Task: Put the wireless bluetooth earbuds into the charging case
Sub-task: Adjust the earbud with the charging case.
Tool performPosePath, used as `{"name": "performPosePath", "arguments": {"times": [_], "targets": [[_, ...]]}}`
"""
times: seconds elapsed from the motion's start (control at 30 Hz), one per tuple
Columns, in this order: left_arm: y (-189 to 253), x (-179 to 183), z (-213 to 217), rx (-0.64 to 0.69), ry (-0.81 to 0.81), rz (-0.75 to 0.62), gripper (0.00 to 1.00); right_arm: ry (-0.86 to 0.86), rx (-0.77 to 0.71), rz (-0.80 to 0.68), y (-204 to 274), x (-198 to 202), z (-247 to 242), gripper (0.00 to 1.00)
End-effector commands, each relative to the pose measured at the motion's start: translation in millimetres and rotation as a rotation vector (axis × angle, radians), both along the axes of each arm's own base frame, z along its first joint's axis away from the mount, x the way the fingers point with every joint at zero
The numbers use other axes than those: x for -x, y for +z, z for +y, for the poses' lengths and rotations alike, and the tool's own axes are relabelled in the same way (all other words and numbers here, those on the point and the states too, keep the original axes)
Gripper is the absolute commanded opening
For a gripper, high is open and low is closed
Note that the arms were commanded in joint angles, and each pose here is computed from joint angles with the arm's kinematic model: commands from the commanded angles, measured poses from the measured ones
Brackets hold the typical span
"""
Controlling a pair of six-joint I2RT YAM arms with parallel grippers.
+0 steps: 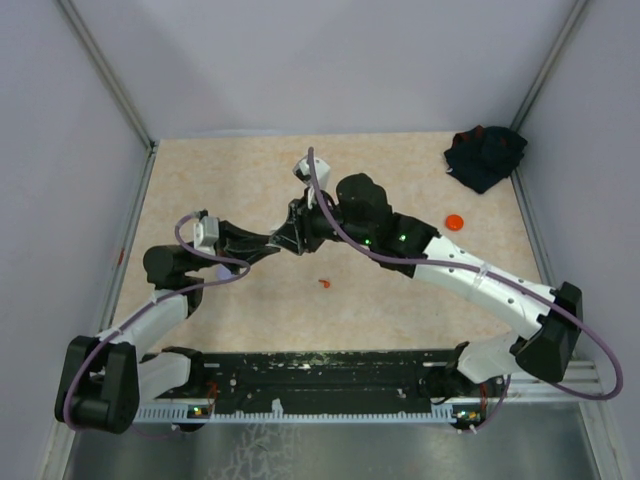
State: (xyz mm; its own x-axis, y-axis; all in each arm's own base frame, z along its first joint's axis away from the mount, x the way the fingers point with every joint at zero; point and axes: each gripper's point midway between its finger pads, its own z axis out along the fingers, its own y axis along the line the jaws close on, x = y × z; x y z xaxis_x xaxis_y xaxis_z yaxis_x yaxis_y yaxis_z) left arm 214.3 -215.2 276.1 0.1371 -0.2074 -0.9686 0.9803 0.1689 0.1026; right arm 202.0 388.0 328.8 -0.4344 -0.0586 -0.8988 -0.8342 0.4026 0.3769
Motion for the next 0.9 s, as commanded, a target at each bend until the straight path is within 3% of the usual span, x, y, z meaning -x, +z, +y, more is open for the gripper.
{"name": "performPosePath", "arguments": {"times": [0.0,0.2,0.47,0.87], "targets": [[13,4,-1,0.007,-0.016,-0.060,0.00,0.025,-0.048,-0.049,28,5,1,0.35],[12,-2,0,0.010,0.019,-0.057,0.00,-0.008,-0.066,-0.061,39,10,-13,0.35],[11,-5,1,0.008,0.040,-0.063,0.00,-0.097,-0.004,0.000,18,3,-25,0.35],[10,-4,-1,0.000,0.037,-0.070,0.00,-0.078,0.019,0.043,0,0,-12,0.35]]}}
